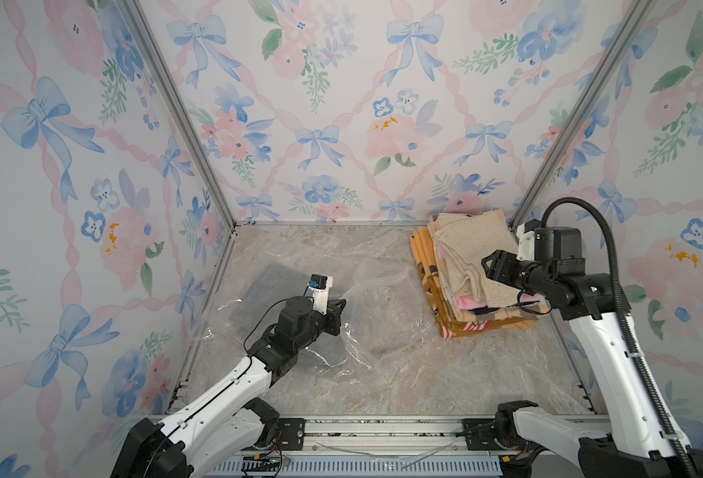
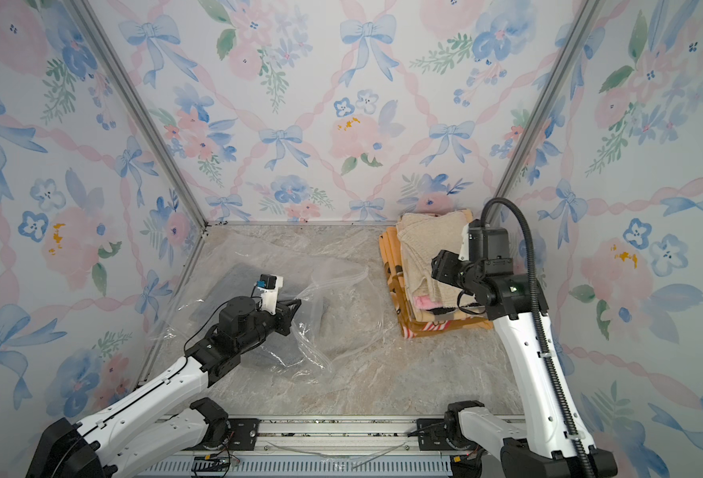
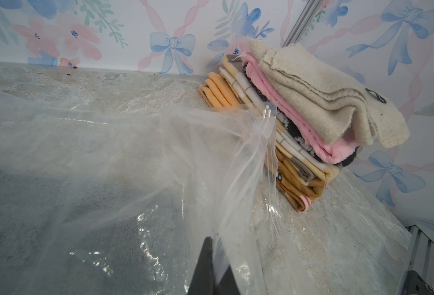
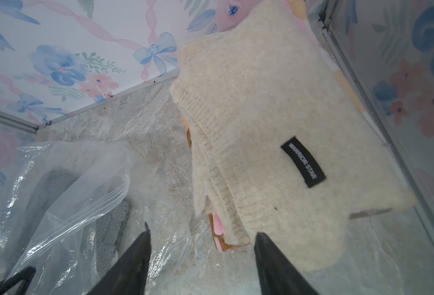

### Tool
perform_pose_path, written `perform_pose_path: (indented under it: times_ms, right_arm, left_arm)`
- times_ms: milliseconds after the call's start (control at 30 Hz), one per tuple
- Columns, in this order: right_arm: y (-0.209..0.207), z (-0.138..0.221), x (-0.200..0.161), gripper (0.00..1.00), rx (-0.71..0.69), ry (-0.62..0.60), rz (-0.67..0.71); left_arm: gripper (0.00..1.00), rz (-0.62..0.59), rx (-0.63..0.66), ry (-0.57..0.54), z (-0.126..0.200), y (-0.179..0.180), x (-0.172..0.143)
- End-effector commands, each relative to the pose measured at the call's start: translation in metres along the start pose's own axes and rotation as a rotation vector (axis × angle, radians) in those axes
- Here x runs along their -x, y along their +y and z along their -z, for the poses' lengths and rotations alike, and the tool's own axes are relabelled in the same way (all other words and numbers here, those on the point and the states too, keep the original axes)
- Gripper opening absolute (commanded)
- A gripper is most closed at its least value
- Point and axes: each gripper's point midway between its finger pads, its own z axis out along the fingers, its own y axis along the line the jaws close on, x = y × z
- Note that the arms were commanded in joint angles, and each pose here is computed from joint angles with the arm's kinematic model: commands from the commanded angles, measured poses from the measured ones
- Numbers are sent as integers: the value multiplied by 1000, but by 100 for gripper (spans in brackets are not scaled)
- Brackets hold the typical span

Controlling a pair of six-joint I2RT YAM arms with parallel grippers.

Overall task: Take the blanket out of the vacuum bag
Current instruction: Place the blanket at the corner of the board.

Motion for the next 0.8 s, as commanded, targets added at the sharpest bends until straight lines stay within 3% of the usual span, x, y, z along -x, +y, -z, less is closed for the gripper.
perform_pose_path:
  times_ms: [0,300,500,767]
  right_arm:
    - [2,-26,20,71,-143,-8,221]
    - [53,-113,69,75,-260,-75,559]
    - [73,-180,64,74,-293,-2,690]
    - [65,-223,45,71,-381,105,766]
  left_arm:
    - [0,-5,-25,-27,0,-5,13]
    - [0,19,2,-19,9,-1,9]
    - [0,22,41,-23,18,6,8]
    - [0,25,56,-18,18,9,7]
